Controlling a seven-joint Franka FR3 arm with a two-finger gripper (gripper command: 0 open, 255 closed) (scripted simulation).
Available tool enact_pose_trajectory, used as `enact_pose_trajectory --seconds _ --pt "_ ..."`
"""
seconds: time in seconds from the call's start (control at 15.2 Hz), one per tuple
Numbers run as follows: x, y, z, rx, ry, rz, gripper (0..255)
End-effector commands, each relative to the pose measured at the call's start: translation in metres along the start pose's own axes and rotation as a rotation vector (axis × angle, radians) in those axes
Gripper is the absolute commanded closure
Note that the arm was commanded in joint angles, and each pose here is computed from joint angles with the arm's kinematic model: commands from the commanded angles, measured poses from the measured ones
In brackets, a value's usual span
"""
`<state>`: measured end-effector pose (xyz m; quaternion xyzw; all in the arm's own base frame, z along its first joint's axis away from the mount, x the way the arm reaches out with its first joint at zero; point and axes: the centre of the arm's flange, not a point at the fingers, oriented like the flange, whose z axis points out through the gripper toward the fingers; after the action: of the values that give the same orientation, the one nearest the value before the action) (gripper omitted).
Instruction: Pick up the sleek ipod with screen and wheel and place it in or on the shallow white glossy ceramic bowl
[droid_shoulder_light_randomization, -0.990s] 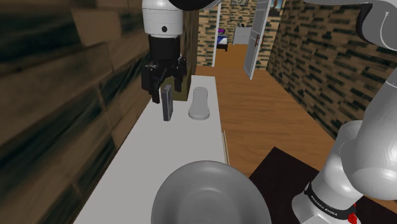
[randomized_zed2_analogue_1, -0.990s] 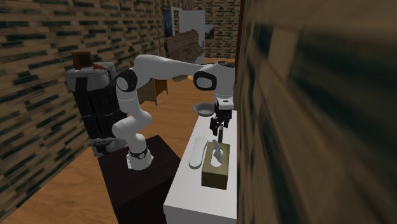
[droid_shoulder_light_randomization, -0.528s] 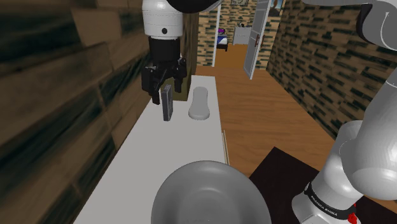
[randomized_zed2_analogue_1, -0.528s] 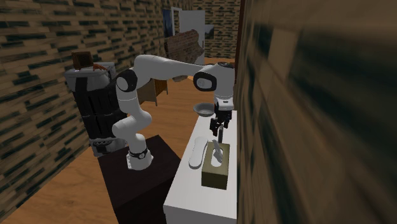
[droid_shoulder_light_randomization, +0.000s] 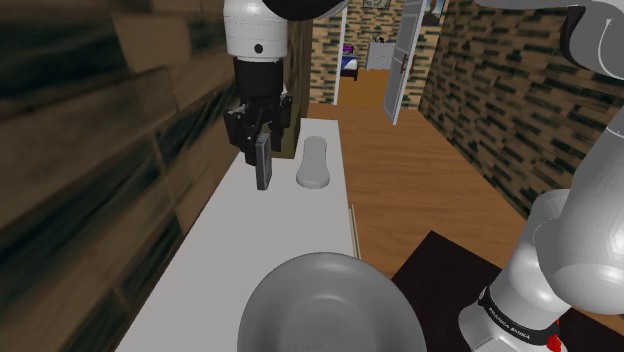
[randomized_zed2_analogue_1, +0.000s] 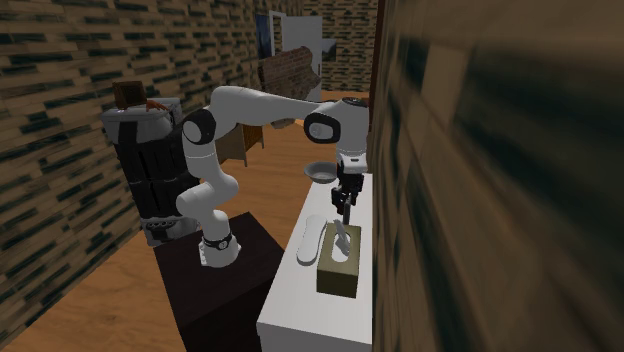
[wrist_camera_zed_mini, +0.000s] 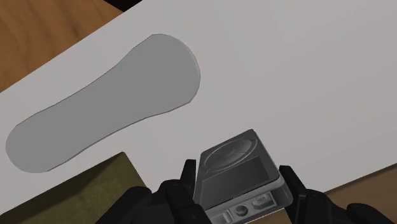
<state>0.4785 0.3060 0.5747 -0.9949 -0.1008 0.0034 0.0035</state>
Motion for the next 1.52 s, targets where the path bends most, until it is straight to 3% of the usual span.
enact_pose_trajectory --seconds 0.0,1.45 --pt "0.0 0.0 0.0 0.0 0.0 0.0 255" --pt "-0.001 -0.001 -0.111 0.0 0.0 0.0 255"
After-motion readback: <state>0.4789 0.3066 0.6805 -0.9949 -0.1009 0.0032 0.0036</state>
